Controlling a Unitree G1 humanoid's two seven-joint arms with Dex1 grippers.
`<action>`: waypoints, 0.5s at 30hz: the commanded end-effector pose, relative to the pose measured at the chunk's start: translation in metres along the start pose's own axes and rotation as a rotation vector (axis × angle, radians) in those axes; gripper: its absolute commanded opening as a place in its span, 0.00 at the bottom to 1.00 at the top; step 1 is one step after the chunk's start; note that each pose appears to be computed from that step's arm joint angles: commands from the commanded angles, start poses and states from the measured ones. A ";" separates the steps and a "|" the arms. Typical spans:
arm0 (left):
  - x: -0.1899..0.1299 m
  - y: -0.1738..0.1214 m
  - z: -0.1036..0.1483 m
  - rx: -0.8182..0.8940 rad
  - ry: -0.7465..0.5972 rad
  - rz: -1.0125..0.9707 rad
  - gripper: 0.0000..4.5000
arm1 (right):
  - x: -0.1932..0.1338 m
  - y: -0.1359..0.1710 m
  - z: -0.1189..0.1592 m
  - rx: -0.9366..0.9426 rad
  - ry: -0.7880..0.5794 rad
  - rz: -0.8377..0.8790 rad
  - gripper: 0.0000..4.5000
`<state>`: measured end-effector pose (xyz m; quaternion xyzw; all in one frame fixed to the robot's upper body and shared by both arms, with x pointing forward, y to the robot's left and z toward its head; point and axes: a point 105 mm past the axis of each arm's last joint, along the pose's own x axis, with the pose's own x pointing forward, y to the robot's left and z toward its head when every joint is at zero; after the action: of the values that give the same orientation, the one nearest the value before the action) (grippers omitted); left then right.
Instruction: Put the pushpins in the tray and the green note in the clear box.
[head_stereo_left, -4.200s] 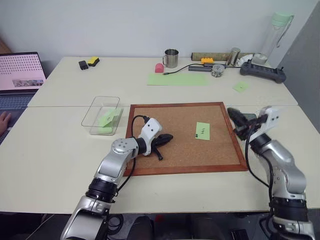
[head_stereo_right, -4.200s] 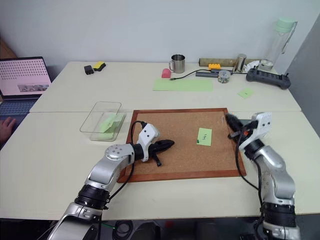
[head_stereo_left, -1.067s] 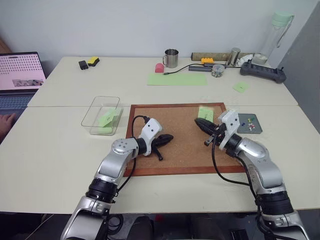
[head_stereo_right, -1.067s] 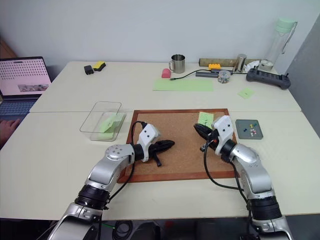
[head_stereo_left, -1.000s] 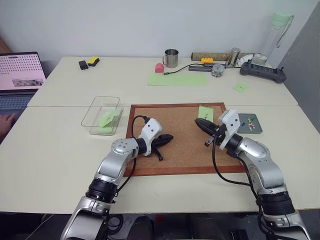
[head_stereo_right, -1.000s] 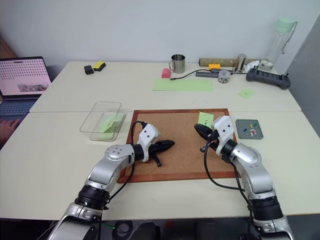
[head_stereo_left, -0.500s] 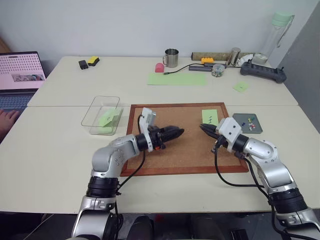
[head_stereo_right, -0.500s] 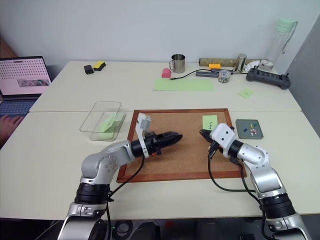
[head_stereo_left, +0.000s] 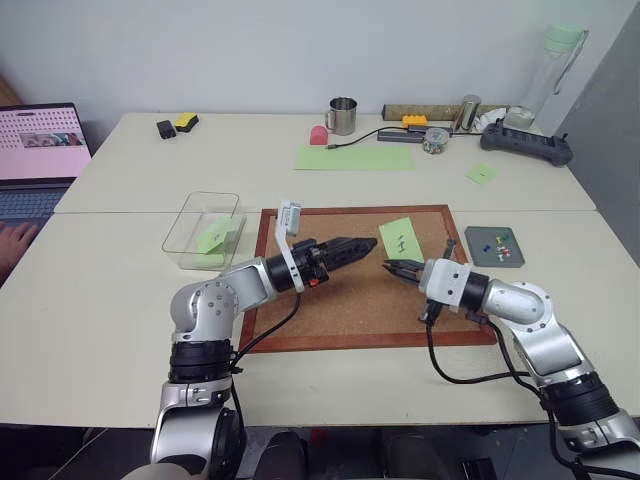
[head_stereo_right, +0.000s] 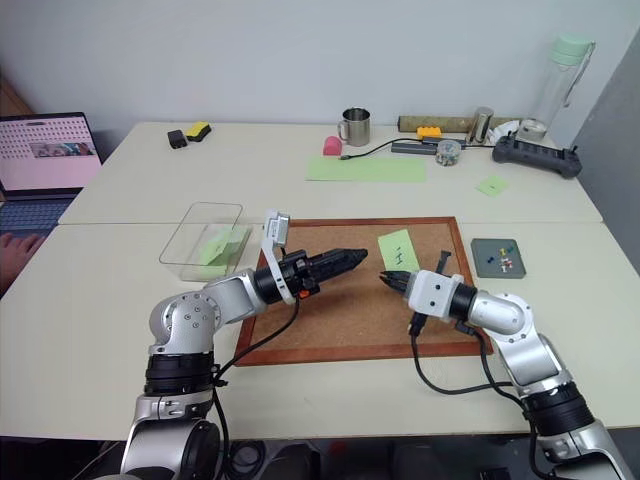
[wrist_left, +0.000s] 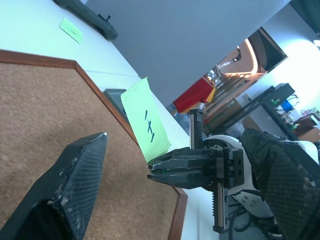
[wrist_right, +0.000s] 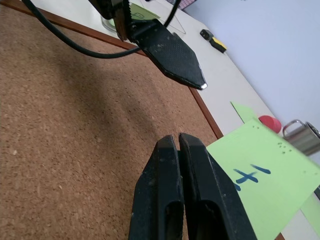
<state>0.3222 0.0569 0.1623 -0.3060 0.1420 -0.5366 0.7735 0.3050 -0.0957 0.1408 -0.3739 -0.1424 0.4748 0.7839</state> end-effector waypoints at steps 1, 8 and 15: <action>0.000 -0.012 0.005 -0.057 -0.009 -0.079 1.00 | 0.003 -0.001 0.027 -0.098 -0.078 0.036 0.00; 0.004 -0.014 0.002 -0.121 0.029 -0.101 1.00 | 0.009 0.001 0.047 -0.143 -0.136 0.056 0.00; 0.008 -0.013 0.001 -0.103 0.031 -0.097 1.00 | 0.012 -0.001 0.059 -0.186 -0.169 0.064 0.00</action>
<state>0.3176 0.0529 0.1611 -0.3545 0.1854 -0.5531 0.7308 0.2866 -0.0684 0.1646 -0.4019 -0.2019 0.5098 0.7334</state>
